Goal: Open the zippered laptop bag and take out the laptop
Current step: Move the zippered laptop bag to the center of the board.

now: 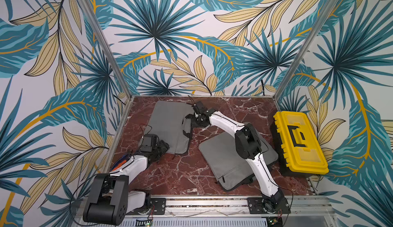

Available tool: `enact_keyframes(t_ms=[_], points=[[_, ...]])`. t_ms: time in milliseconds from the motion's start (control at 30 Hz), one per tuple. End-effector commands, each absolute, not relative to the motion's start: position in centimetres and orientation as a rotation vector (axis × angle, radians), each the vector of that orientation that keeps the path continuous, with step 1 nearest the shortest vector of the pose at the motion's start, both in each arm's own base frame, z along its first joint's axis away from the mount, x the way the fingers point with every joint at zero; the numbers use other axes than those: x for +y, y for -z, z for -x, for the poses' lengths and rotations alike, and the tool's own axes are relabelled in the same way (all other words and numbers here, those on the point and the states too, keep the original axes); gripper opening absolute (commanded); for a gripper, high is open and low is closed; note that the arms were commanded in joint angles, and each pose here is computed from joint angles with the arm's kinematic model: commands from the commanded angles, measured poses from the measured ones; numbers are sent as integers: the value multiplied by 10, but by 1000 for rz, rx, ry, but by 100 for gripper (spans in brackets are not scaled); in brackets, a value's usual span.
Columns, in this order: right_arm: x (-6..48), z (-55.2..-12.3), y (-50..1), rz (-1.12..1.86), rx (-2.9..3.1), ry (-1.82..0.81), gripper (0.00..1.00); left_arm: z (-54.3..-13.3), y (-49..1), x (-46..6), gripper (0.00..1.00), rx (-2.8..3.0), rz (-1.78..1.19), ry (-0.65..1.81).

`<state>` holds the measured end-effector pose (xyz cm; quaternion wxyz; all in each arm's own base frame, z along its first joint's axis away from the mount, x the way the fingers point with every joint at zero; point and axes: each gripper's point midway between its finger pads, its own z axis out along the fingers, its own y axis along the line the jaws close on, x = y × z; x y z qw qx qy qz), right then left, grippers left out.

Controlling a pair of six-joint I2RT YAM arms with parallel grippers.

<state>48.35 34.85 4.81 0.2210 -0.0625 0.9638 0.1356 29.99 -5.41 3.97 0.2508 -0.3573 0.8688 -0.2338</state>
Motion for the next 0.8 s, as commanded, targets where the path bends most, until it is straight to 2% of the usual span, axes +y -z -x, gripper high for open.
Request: enact_keyframes(t_ms=[0,233,333,467,767], points=[[340,-472,-77,205,2648,-351,65,-310,-49,-53,66,2317,968,656],[328,-439,-108,156,2618,-413,85,-307,-53,-52,66,2299,958,658],[332,-418,-112,156,2618,-454,99,-305,-50,-53,66,2307,959,656],[344,-390,-114,177,2651,-522,99,-303,-47,-55,66,2322,963,672],[344,-328,-114,342,2566,-336,99,-295,-44,-58,67,2331,968,697]])
